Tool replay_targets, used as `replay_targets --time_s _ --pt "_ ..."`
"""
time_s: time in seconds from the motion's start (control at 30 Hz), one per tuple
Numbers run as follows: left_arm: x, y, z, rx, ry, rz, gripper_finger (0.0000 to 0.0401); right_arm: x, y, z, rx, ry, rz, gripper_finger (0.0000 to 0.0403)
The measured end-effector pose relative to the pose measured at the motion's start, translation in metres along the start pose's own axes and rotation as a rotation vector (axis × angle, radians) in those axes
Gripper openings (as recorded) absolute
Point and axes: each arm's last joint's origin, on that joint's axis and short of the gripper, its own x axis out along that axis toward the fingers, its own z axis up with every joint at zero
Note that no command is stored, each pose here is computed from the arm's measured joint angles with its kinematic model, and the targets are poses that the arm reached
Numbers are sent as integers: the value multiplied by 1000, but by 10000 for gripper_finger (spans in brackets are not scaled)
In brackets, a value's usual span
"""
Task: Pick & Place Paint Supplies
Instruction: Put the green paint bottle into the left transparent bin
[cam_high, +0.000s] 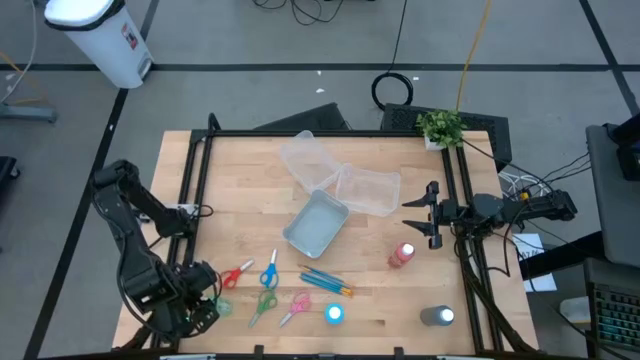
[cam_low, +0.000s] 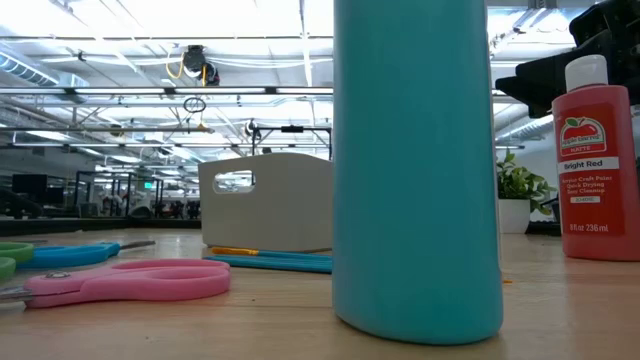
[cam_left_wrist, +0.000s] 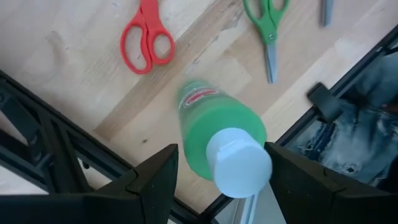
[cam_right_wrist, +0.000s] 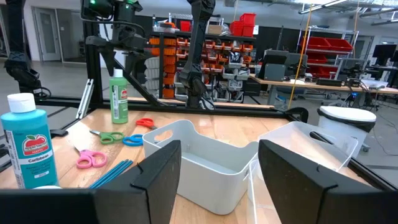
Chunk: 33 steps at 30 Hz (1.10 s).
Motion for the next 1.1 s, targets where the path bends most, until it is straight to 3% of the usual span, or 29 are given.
replay_targets --time_s 0.13,0.57,0.77,1.1 --pt "6 -4 -2 28 17 20 230 0 0 0 0 0 1 210" --pt "5 -5 2 83 5 14 121 0 0 0 0 0 0 210" --pt "-6 -5 8 79 -21 60 121 0 0 0 0 0 0 210" --pt "-60 -9 35 128 -192 44 121 0 0 0 0 0 0 210"
